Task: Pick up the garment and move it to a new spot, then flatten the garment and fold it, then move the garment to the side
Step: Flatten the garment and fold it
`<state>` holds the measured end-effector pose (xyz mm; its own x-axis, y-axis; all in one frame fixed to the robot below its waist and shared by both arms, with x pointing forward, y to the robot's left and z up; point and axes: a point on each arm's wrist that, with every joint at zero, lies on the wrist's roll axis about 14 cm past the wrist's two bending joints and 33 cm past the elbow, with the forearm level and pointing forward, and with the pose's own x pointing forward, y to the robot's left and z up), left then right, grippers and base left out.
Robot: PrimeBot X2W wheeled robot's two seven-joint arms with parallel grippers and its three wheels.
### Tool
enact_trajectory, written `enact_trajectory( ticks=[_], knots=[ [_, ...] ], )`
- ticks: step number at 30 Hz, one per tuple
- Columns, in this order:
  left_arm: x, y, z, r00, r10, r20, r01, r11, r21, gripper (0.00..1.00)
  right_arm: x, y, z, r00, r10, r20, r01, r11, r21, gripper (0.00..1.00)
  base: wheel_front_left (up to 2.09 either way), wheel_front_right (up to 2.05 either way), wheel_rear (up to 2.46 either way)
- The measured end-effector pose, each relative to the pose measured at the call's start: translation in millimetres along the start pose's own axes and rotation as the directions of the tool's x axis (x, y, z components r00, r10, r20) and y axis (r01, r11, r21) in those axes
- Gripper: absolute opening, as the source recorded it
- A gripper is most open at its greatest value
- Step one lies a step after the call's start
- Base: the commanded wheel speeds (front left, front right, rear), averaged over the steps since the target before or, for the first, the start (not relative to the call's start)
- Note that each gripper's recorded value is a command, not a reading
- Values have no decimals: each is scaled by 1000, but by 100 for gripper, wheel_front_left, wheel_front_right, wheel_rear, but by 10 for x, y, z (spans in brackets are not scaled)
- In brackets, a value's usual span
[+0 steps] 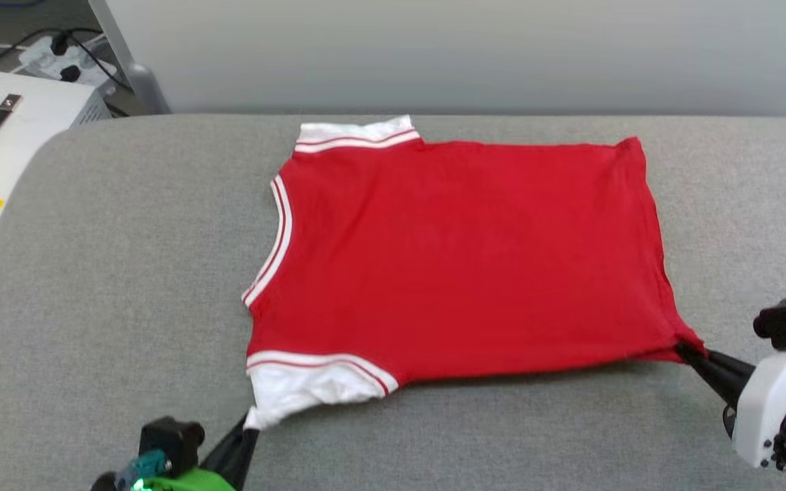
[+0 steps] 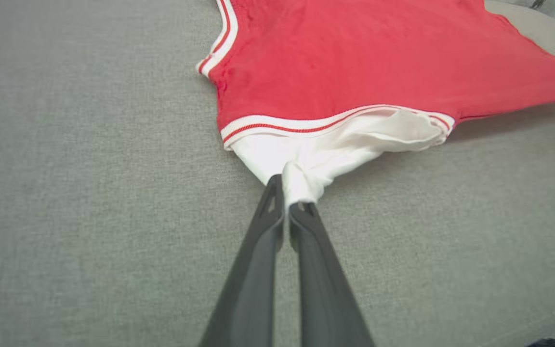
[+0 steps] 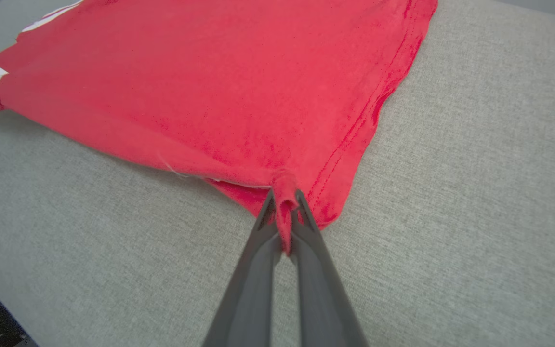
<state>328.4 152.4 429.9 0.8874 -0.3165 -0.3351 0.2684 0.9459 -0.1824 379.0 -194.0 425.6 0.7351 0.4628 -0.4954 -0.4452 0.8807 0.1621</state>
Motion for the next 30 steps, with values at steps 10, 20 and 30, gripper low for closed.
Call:
enact_trajectory(
  ticks=[10,20,30],
  knots=[
    [-457,-292,-468,989,-41,-145,17,987,-159,0,-383,174,-523,997,10,-81,-3,996,93,0,0,0,0],
    [-530,-321,-608,977,-59,-206,26,987,-160,0,-526,151,-708,991,2,-132,19,987,158,0,0,0,0],
    [19,-194,135,994,-108,-22,109,994,9,0,-347,64,-395,999,-13,-47,22,983,184,0,0,0,0]
  ],
)
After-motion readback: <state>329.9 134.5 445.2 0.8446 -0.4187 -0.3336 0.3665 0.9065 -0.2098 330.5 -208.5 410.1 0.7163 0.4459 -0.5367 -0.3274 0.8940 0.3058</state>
